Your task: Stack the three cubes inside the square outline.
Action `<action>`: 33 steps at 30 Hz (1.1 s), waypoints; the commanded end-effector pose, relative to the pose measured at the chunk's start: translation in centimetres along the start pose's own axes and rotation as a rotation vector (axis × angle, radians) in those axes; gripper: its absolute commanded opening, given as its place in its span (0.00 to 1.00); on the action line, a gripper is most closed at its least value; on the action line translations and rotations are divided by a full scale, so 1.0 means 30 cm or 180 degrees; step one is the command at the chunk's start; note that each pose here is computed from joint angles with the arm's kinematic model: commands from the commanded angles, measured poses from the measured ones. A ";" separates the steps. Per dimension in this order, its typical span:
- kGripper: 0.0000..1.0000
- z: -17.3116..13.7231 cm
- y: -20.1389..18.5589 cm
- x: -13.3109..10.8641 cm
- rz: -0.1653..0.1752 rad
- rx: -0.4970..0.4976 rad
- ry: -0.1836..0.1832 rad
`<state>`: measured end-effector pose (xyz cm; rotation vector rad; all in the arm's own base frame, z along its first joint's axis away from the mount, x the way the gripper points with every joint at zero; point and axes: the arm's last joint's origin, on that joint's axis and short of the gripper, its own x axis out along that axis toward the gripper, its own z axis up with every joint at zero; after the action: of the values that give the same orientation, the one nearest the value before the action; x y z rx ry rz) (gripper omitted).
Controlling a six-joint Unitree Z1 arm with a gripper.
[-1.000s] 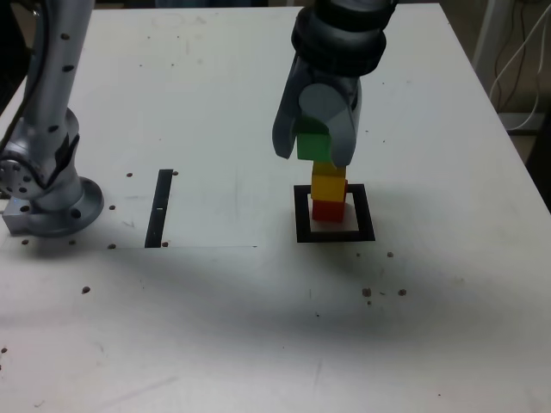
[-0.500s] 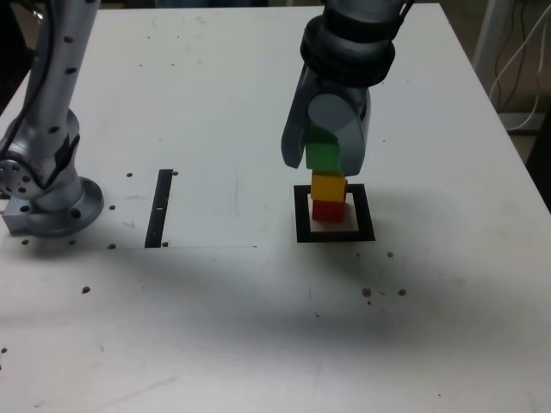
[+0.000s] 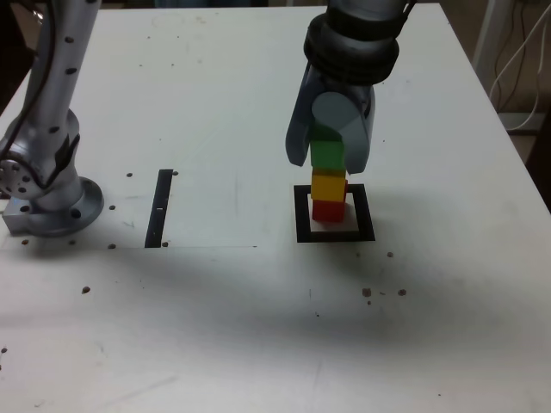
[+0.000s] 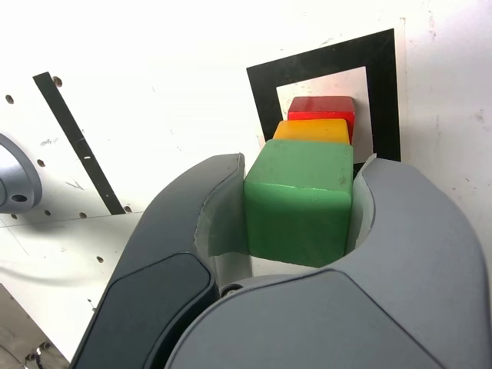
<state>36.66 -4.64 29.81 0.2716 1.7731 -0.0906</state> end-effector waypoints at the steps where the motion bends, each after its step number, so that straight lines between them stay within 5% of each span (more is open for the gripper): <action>1: 0.35 0.000 -0.004 0.003 -0.0006 0.0019 0.0026; 21: 0.37 0.001 -0.020 0.013 -0.0097 0.0053 0.0065; 33: 0.88 0.003 -0.019 0.014 -0.0075 0.0094 0.0020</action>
<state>36.45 -5.07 29.29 0.2689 1.7890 -0.1308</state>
